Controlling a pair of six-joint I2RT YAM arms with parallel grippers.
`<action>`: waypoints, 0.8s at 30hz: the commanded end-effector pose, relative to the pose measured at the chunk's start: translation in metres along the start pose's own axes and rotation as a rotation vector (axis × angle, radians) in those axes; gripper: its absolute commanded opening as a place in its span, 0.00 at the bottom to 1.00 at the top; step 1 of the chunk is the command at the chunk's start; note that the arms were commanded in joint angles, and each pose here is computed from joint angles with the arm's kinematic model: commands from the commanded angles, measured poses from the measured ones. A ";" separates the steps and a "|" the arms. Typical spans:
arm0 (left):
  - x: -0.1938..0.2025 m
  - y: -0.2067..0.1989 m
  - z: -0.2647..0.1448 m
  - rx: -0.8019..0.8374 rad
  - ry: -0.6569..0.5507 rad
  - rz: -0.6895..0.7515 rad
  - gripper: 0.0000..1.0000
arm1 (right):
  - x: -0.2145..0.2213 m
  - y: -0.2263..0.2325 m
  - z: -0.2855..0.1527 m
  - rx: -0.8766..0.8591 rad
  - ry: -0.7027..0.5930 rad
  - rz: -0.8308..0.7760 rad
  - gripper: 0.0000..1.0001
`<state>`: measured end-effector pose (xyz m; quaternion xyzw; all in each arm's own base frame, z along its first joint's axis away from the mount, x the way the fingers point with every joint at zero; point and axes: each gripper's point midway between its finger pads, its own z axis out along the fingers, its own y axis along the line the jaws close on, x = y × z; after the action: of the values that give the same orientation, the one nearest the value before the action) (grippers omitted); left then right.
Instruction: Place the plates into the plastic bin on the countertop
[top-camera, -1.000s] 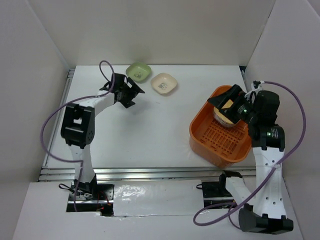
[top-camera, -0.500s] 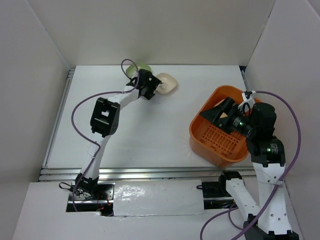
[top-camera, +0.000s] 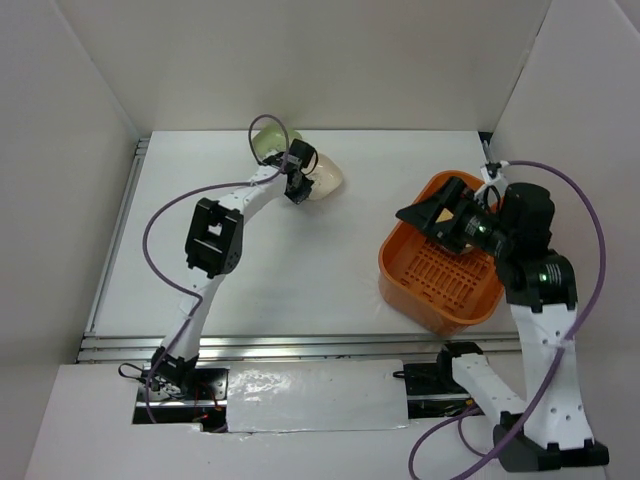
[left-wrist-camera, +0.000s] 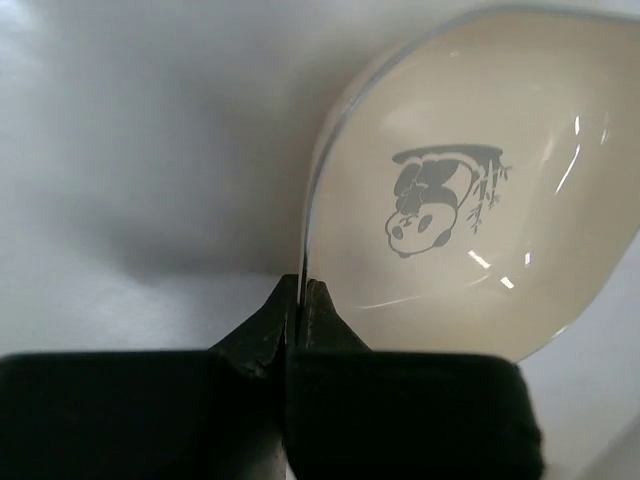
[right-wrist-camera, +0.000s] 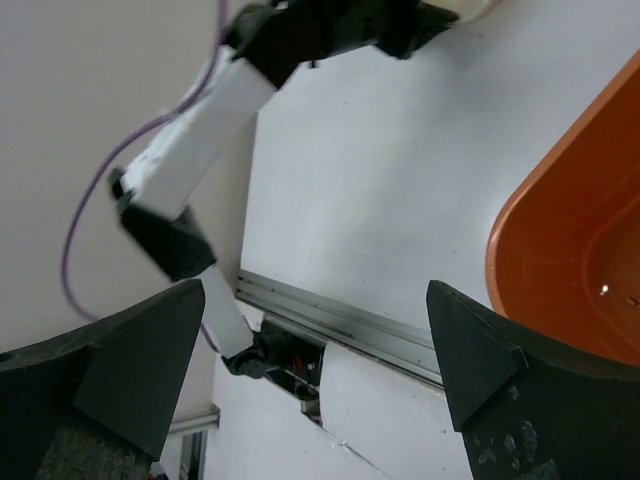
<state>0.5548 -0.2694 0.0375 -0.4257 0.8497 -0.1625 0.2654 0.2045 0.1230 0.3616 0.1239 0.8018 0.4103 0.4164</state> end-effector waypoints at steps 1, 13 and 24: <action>-0.023 -0.010 -0.103 -0.015 -0.124 0.200 0.00 | -0.017 -0.016 0.032 0.087 0.024 -0.014 1.00; -0.012 0.040 -0.258 0.124 0.081 0.744 0.00 | -0.059 -0.013 0.136 0.372 0.049 -0.198 1.00; -0.010 0.043 -0.337 0.297 0.133 0.753 0.00 | -0.002 -0.014 0.202 0.400 0.188 -0.240 0.87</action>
<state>0.3476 -0.2194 0.2534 -0.0531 0.9440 -0.1612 0.2829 0.3684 0.2140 0.2900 0.0728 0.9116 0.2018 0.3506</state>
